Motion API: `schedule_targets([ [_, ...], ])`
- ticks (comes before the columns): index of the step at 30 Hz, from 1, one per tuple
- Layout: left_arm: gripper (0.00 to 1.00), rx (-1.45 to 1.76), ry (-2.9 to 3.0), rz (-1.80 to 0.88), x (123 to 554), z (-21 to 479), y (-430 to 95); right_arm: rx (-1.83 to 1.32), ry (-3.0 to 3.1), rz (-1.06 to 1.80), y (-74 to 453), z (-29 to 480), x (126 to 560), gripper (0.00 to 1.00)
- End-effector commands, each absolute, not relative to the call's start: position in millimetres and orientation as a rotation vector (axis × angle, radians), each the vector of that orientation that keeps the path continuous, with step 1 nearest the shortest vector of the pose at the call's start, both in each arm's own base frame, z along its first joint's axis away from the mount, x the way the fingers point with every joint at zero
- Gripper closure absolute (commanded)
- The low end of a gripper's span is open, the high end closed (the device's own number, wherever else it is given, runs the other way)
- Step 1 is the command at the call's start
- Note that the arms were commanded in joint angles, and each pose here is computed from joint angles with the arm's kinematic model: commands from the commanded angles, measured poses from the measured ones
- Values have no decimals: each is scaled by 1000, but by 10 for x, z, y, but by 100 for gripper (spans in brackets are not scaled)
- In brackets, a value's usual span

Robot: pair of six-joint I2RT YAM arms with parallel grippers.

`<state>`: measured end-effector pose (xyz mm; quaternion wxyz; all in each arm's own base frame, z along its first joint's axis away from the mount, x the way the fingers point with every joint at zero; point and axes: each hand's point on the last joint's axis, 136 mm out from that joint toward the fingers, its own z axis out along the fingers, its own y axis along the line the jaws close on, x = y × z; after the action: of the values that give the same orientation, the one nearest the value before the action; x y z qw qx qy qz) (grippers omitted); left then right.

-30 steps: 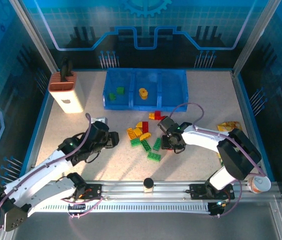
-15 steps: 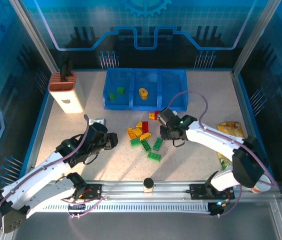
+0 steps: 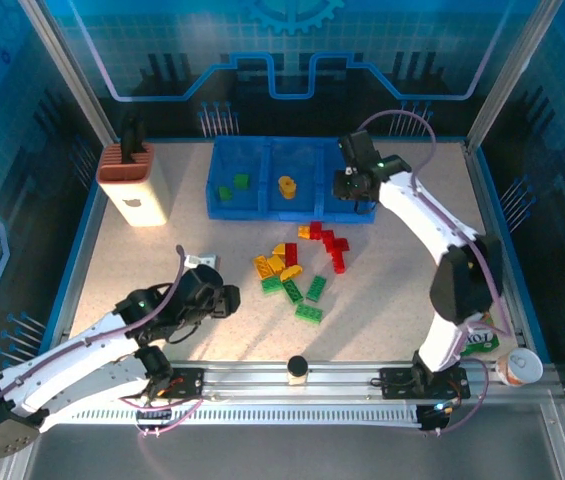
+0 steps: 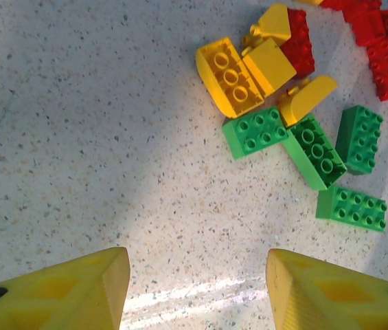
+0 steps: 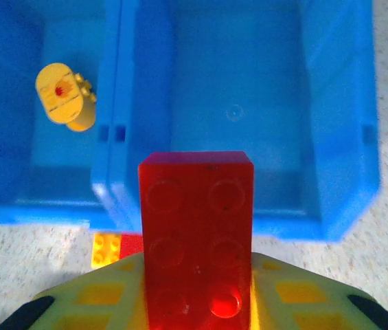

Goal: Sort the legos into containers by color
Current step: Place the lego in the container.

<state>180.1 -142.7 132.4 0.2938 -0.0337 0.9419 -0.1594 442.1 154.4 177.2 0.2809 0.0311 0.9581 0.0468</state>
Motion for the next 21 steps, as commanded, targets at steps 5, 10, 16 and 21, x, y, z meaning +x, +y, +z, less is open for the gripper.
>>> schedule_targets([
  [5,45,-133,2525,-398,1676,1241,-1374,24,2702,140,1605,1291,4817,65],
  [10,45,-150,2522,-399,1619,1206,-1353,16,2750,104,1635,1070,4951,65],
  [16,44,-126,2514,-386,1645,1238,-1370,14,2796,99,1664,883,4911,61],
  [21,39,-126,2493,-435,1706,1370,-1487,-5,2770,76,1669,994,4865,48],
])
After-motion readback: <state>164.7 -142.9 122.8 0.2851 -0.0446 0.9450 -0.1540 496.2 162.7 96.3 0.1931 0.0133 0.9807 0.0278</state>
